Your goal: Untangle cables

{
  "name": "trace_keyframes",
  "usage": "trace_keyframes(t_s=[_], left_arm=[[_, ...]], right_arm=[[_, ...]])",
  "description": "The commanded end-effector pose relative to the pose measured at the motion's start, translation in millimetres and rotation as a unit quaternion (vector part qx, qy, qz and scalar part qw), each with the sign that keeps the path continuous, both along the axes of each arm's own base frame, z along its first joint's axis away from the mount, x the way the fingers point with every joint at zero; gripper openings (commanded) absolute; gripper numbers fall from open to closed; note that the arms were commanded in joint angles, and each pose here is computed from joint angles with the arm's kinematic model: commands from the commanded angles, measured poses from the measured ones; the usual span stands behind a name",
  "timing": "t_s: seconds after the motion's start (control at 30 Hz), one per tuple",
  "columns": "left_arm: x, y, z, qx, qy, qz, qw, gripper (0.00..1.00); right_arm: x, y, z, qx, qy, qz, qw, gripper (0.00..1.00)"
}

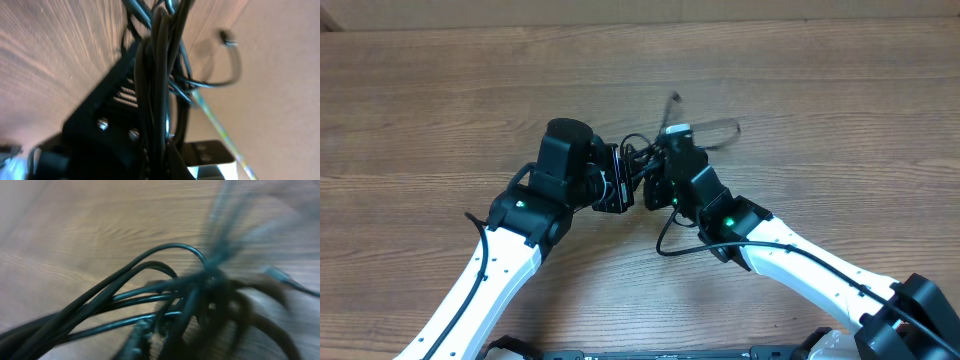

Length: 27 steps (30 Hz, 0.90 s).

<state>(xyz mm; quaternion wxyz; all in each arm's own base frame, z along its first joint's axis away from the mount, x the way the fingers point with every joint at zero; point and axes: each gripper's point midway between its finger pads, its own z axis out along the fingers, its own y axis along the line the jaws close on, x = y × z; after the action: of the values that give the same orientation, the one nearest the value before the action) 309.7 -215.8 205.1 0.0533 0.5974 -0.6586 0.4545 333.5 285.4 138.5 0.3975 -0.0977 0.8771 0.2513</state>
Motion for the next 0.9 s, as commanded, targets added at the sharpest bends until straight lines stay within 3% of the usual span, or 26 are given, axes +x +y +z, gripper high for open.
trace_keyframes(t_s=[0.0,0.2,0.47,0.7,0.87], left_arm=[[-33,-27,17,-0.080,0.034,-0.108,0.990,0.04],[-10,-1,14,-0.068,0.026,-0.053,0.996,0.05],[31,67,6,-0.039,0.015,0.071,0.997,0.04],[31,98,-6,-0.030,0.049,0.115,0.992,0.04],[20,108,-19,-0.015,0.081,0.117,0.990,0.04]], right_arm=[[-9,20,14,-0.028,-0.055,0.092,0.994,0.04],[-24,6,-9,-0.068,-0.006,0.099,0.993,0.04],[-87,-36,-22,-0.119,0.118,0.119,0.979,0.04],[-100,-94,-22,-0.197,0.144,0.051,0.968,0.04],[-95,-105,-15,-0.166,0.157,-0.004,0.974,0.04]])
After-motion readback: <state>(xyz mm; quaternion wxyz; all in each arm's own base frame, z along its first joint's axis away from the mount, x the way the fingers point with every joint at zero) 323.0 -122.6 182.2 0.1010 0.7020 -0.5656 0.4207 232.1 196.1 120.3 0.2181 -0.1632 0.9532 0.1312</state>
